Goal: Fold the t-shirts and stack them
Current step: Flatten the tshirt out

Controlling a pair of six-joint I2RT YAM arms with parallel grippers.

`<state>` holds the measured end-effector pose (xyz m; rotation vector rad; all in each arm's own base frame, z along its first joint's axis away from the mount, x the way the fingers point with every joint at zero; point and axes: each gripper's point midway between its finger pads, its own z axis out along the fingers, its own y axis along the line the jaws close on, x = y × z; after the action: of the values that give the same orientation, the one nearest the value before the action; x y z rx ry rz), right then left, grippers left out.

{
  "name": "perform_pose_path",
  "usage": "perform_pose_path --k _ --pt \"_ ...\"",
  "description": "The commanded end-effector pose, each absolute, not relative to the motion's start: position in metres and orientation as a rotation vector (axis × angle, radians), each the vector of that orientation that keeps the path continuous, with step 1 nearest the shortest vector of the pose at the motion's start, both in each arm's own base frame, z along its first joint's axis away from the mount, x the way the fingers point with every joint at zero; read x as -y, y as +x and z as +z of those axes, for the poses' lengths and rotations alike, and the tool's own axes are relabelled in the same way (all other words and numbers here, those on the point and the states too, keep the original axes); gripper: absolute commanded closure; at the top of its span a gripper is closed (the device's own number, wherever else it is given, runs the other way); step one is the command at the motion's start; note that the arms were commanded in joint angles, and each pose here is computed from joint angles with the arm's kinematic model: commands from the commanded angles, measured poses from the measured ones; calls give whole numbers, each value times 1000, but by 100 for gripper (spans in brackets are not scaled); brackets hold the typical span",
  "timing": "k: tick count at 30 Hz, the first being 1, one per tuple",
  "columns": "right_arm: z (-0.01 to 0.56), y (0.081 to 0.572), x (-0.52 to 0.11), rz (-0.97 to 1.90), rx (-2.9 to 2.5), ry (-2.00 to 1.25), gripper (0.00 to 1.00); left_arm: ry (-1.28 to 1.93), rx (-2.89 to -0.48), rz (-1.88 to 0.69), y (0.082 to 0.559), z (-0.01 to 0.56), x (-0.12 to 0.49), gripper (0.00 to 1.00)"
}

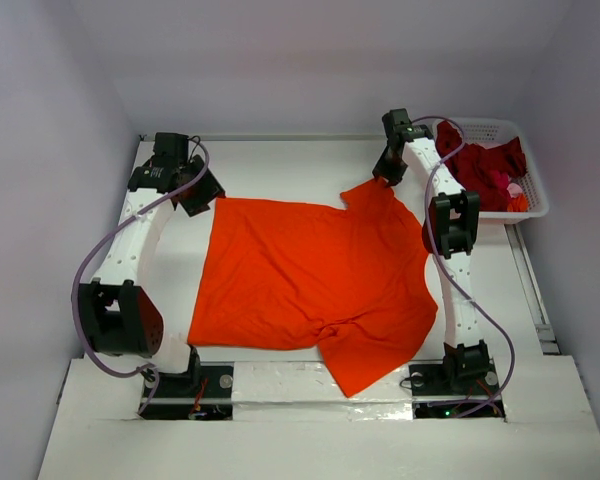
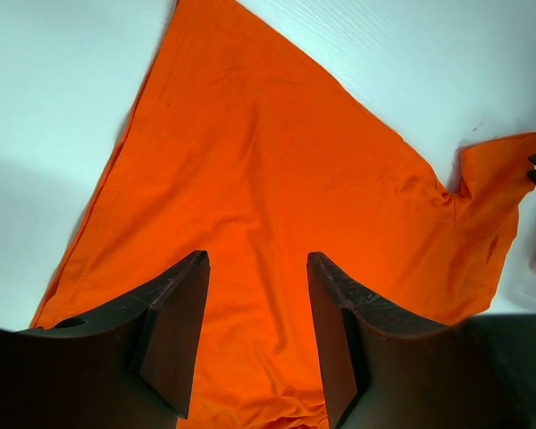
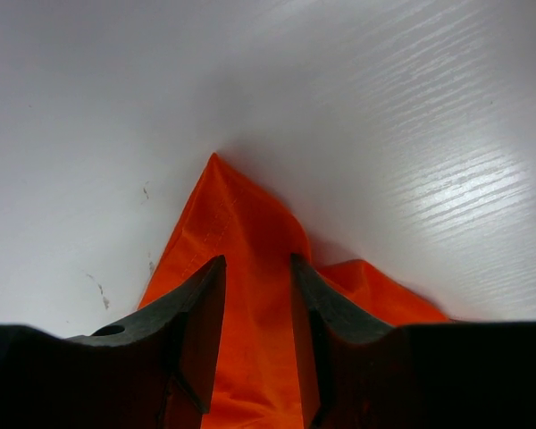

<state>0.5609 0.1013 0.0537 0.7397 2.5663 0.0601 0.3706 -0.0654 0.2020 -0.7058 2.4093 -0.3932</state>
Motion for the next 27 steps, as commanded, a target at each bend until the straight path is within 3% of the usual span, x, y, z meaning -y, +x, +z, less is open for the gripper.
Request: perform_pose_path --k 1,16,23,27 --pt "60 557 -99 67 -2567 788 59 -674 -2350 -439 371 228 67 55" --pt "55 549 -102 75 -2618 786 70 -676 -2333 -446 369 236 61 55" --pt "46 534 -106 90 -2678 786 62 -685 -2317 -463 371 242 57 54" --pt "71 542 -102 98 -2600 755 54 -690 -2314 -472 372 242 55 54"
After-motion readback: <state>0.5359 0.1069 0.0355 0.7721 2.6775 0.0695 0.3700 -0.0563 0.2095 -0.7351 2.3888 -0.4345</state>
